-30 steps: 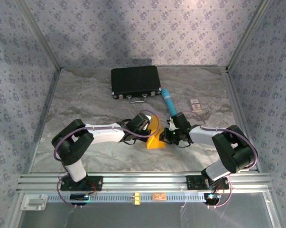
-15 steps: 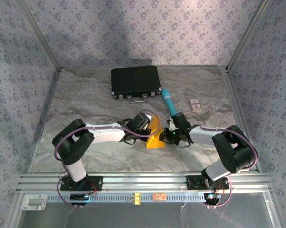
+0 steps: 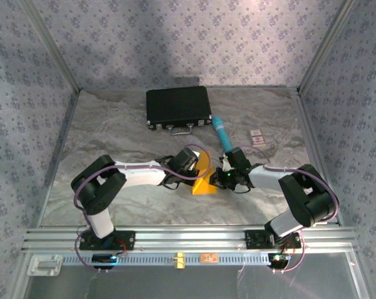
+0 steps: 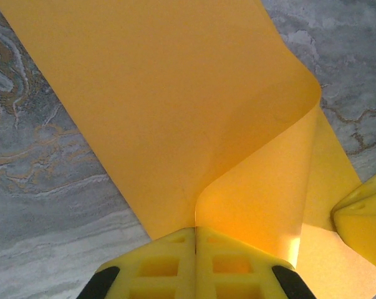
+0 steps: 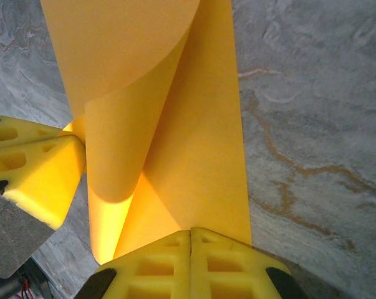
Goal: Fold a paper plane with a square sheet of paper (pick it up from the middle)
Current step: Fold the triangle a second time at the center of the table.
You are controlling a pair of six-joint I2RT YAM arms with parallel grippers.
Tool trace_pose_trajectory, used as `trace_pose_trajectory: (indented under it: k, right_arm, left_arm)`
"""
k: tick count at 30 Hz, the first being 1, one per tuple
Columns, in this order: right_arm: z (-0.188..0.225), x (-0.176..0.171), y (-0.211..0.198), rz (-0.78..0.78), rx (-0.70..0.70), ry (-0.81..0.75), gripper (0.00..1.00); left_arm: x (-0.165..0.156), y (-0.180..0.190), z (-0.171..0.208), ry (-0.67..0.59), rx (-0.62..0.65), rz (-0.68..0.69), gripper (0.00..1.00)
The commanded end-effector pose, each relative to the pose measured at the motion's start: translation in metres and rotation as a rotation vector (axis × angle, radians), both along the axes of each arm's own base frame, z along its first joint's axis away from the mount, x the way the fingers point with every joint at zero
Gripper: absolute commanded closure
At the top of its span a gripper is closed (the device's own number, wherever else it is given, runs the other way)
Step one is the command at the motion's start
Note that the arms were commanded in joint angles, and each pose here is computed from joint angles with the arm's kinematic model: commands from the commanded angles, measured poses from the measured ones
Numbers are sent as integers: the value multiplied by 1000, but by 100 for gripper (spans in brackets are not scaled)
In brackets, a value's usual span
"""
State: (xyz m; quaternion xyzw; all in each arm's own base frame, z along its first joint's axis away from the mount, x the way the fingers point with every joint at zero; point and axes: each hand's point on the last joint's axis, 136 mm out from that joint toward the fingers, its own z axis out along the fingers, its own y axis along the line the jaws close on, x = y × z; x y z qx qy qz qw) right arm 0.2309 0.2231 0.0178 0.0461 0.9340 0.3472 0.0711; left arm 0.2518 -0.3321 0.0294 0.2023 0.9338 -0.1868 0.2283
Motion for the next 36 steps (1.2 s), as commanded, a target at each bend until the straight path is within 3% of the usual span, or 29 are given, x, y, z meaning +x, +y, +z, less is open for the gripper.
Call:
trace_pose_trajectory:
  k: [1,36]
  right_arm:
    - [-12,-10,-13,-10,-62,48,100]
    - [-12,-10,-16,-15,-62,49,100]
  left_arm:
    - [8,-1,2,-17,15,6,100]
    - [10,-3,-4,-9,34,-10,100]
